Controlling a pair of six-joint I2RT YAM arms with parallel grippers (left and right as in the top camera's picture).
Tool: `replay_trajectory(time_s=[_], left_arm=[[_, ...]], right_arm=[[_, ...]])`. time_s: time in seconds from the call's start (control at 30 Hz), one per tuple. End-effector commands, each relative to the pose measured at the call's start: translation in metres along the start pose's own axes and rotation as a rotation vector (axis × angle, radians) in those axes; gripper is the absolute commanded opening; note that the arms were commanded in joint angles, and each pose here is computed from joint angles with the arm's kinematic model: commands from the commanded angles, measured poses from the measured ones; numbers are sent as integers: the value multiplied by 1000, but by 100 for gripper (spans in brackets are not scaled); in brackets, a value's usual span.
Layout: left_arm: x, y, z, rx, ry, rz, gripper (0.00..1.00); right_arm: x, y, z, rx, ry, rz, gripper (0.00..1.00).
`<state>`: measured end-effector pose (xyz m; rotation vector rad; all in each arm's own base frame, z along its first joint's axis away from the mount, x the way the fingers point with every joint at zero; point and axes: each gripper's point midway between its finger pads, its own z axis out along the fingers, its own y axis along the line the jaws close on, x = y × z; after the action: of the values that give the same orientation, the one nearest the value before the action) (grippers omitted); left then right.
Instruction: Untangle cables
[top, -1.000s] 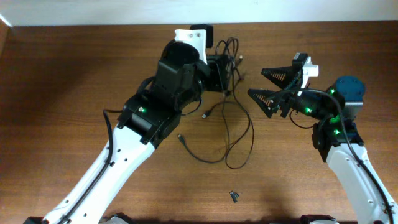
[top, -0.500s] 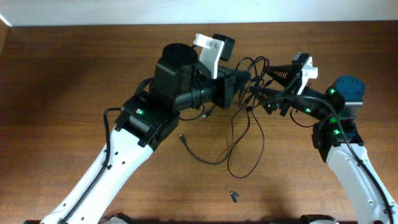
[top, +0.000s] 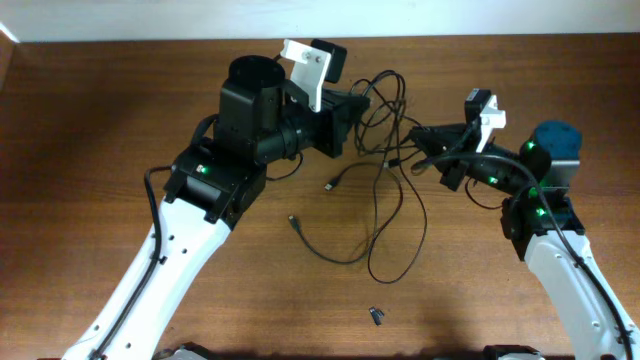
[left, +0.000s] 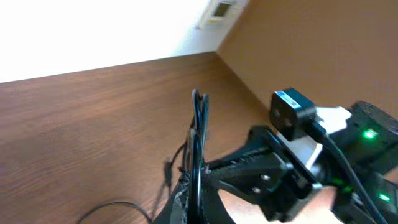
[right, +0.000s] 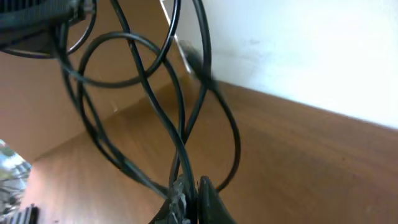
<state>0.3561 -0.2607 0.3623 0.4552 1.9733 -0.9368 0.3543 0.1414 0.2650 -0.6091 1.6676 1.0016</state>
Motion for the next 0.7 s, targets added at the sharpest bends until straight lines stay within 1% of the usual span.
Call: replay_trajectory(time_s=[0.0,0.03,0.07,0.1,0.13,0.4,0.47,0.53,0.67], left_arm=[[-23,23,-15,-162,-103,-48,0],[-23,23,-15,-158,-108,-97,0],[-22,21,-15,-147,-103,-97,0],[-21,17,-14,-126,-94,-96,0],[-20,14,-13,-105,-86,-96,0],[-10,14,-13,-101,-46,-85,0],[-7,4,-12,-44,-24,-25,0],[-1,-15,-12,63,9,90,0],[9,-44,-17,241,37,262,0]], right_arm=[[2,3,1,-14,16,14,4],[4,3,1,-13,20,21,33],[4,3,1,-13,21,22,66],[4,3,1,-13,20,22,93],[4,2,1,-10,20,22,99],[4,2,1,-10,20,23,99],[4,2,1,-10,20,23,99],[4,2,1,-10,20,23,99],[4,3,1,-10,20,22,99]])
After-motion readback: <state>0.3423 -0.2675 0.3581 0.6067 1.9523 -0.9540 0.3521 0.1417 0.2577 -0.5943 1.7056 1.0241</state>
